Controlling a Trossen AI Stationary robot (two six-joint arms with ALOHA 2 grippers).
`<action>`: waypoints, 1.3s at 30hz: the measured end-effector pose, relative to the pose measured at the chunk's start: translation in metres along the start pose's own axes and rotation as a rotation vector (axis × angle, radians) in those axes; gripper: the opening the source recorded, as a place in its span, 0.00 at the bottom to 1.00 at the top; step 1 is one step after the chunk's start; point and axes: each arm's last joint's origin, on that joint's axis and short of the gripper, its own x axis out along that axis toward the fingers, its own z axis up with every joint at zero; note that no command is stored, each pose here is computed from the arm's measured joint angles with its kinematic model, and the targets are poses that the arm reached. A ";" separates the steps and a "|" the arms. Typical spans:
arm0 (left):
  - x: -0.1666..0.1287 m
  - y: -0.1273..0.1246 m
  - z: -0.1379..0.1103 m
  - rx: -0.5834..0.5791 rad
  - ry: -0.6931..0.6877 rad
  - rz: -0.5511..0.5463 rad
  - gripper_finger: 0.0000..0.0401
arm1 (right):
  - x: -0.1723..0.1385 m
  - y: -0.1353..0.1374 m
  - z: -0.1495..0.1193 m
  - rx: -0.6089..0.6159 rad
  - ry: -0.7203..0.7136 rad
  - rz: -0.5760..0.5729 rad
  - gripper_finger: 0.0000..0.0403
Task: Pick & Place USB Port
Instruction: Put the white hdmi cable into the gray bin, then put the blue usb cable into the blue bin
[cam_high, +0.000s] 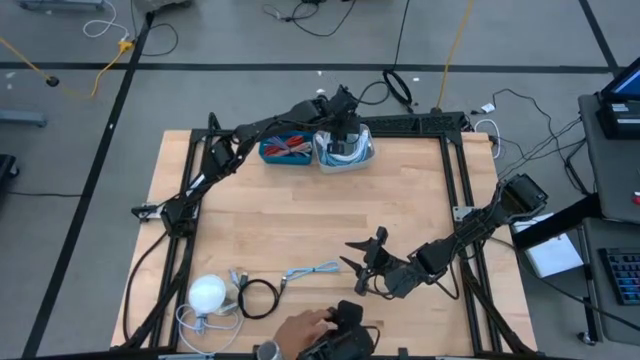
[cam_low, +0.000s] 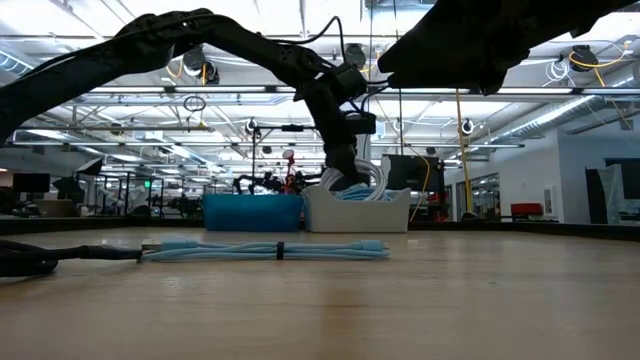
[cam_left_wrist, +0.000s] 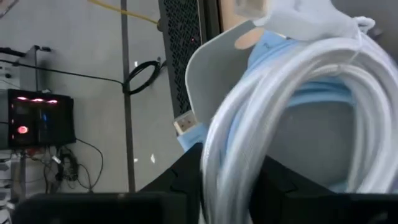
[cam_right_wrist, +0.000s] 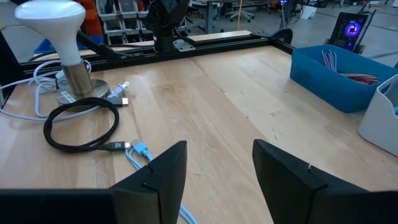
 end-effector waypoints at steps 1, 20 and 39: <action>0.000 -0.001 0.000 0.001 0.000 -0.004 0.28 | 0.000 0.000 0.000 0.000 0.000 0.000 0.44; -0.062 0.027 0.011 -0.089 -0.038 0.165 0.77 | 0.000 -0.009 -0.012 0.028 0.017 -0.014 0.44; -0.344 -0.079 -0.013 -0.037 -0.465 -0.873 0.23 | 0.018 -0.018 -0.002 0.130 0.011 0.160 0.44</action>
